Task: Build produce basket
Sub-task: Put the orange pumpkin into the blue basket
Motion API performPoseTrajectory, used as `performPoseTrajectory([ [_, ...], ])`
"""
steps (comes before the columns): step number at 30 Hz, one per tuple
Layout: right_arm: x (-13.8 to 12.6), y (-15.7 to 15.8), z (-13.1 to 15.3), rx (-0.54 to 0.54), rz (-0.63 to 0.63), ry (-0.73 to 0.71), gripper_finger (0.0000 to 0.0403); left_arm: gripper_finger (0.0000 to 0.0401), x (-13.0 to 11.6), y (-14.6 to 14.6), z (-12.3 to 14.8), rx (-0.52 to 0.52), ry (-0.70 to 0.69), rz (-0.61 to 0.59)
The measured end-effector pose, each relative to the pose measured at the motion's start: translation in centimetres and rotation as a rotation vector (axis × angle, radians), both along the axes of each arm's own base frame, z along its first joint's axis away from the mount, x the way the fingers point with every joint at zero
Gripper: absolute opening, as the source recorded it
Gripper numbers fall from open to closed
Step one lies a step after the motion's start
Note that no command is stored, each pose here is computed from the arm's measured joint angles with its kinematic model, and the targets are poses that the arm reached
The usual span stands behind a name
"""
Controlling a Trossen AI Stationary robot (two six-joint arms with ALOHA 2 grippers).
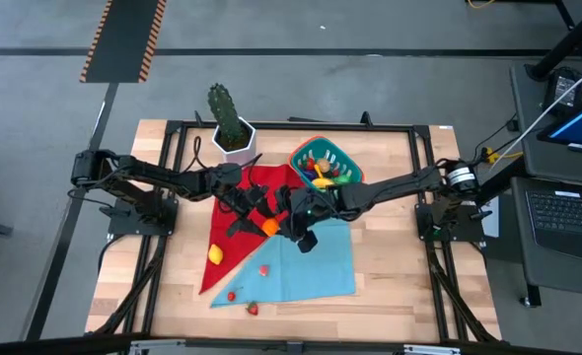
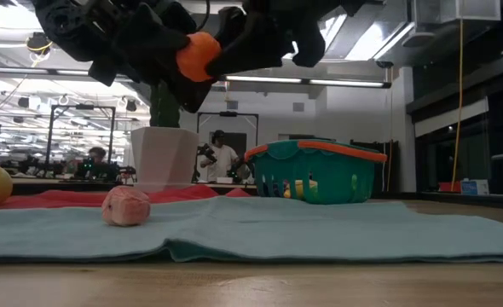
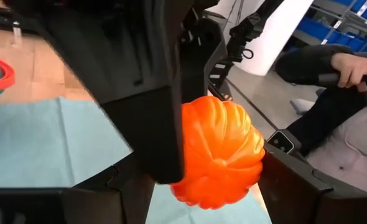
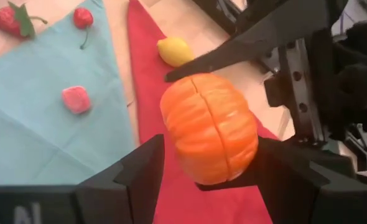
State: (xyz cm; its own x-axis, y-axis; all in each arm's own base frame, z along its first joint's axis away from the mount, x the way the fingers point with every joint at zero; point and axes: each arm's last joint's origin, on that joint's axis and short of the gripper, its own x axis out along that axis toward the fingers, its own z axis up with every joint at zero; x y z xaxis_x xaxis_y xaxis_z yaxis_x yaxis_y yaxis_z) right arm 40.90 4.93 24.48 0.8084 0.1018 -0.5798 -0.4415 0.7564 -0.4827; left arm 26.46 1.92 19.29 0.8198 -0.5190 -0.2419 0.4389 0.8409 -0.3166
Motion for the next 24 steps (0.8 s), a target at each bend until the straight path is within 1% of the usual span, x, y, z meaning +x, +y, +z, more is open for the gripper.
performPoseTrajectory([
  [9, 0.51, 0.06, -0.56, 0.002, 0.001, -0.016, 0.0230, 0.0234, 0.05, 0.05, 0.05, 0.008, -0.005, 0.013],
  [24, 0.64, 0.11, -0.39, 0.005, 0.002, -0.040, 0.0230, 0.0234, 0.02, 0.07, -0.02, 0.012, 0.001, 0.017],
])
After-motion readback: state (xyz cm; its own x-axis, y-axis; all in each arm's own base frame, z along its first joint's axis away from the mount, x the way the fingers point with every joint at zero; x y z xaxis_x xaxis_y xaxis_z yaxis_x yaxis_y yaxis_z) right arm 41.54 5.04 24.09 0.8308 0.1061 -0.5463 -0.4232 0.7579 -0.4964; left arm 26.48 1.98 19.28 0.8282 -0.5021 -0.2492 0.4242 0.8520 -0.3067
